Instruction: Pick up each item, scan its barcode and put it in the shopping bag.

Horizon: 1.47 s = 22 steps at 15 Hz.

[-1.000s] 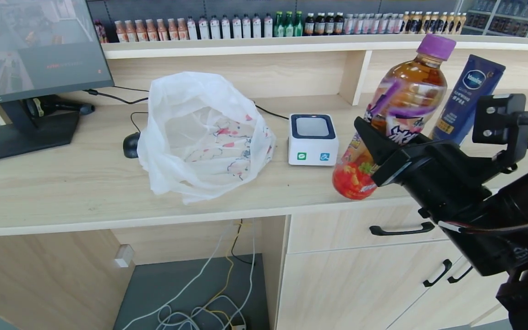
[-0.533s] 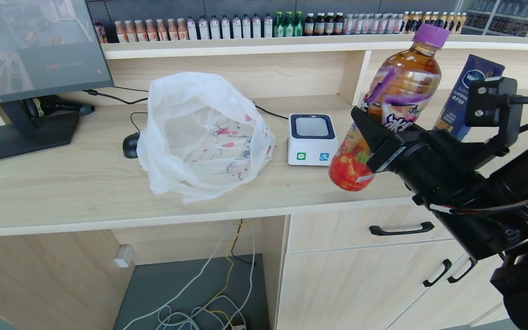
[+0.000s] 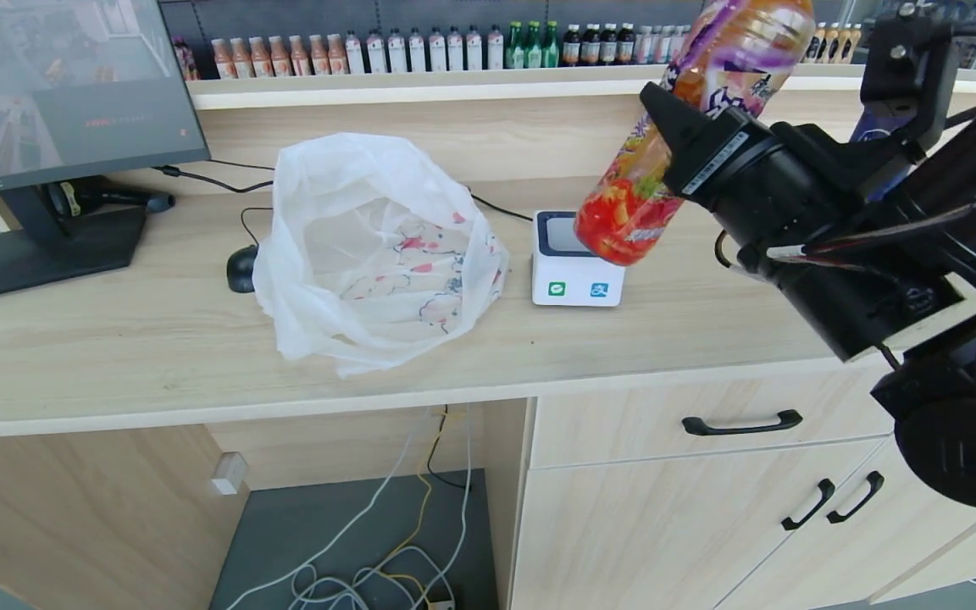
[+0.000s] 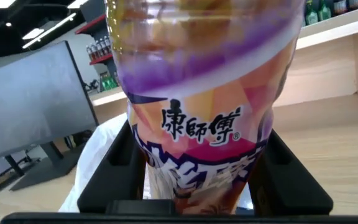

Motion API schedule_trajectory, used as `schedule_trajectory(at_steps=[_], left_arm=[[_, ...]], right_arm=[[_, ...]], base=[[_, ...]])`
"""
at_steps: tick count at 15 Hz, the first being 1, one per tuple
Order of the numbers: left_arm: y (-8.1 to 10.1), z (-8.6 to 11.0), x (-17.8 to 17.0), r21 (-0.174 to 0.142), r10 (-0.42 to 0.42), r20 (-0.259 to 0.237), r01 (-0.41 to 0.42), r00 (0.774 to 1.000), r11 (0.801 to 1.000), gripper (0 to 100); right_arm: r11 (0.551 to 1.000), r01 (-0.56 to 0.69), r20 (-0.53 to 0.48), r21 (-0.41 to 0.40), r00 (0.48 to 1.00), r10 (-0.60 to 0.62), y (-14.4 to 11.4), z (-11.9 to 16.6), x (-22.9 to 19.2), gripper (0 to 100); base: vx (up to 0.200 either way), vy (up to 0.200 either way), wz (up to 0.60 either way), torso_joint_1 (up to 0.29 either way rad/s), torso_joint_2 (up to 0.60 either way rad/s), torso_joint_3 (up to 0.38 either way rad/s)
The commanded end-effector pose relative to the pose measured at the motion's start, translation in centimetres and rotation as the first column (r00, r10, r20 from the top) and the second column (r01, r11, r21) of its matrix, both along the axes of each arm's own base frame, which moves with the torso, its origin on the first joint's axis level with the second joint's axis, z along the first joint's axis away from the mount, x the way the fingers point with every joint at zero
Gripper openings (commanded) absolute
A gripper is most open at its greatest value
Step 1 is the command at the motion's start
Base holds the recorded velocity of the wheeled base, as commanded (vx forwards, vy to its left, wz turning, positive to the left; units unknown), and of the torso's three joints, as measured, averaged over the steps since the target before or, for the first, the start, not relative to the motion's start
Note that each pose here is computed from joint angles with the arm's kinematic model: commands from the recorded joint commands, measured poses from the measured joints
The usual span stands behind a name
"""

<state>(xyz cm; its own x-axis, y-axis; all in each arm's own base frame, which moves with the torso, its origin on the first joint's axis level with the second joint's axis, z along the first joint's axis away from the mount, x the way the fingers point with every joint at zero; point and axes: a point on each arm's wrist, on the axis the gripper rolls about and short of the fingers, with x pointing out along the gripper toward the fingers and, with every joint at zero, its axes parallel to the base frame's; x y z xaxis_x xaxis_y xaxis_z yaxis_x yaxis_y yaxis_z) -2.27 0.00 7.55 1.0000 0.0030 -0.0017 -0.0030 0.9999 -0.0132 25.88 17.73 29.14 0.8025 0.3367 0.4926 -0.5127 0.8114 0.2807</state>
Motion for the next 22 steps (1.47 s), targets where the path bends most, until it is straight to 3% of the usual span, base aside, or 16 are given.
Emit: schedule_trajectory(at_steps=[1,3,9,13,17,22], left_arm=[[0.0,0.0,0.0,-0.001,0.0,0.0,0.0,1.0,1.0,100],[0.0,0.0,0.0,-0.001,0.0,0.0,0.0,1.0,1.0,100],[0.0,0.0,0.0,-0.001,0.0,0.0,0.0,1.0,1.0,100],[0.0,0.0,0.0,-0.001,0.0,0.0,0.0,1.0,1.0,100],[0.0,0.0,0.0,-0.001,0.0,0.0,0.0,1.0,1.0,100],[0.0,0.0,0.0,-0.001,0.0,0.0,0.0,1.0,1.0,100]], right_arm=[[0.995,-0.063,0.014,0.074,0.998,0.062,1.6,1.1,2.3,0],[0.991,-0.084,0.03,0.101,0.996,0.081,2.2,1.7,3.4,0],[0.948,-0.171,-0.068,0.269,0.978,0.195,3.4,3.2,5.7,0],[0.912,-0.17,-0.164,0.373,0.956,0.245,3.8,1.8,6.8,0],[0.881,-0.108,-0.253,0.461,0.935,0.247,2.7,0.5,8.4,0],[0.829,-0.081,-0.271,0.553,0.924,0.271,0.8,-0.1,10.0,0]], base=[[0.0,0.0,0.0,0.0,0.0,0.0],[0.0,0.0,0.0,0.0,0.0,0.0],[0.0,0.0,0.0,0.0,0.0,0.0],[0.0,0.0,0.0,0.0,0.0,0.0],[0.0,0.0,0.0,0.0,0.0,0.0],[0.0,0.0,0.0,0.0,0.0,0.0]])
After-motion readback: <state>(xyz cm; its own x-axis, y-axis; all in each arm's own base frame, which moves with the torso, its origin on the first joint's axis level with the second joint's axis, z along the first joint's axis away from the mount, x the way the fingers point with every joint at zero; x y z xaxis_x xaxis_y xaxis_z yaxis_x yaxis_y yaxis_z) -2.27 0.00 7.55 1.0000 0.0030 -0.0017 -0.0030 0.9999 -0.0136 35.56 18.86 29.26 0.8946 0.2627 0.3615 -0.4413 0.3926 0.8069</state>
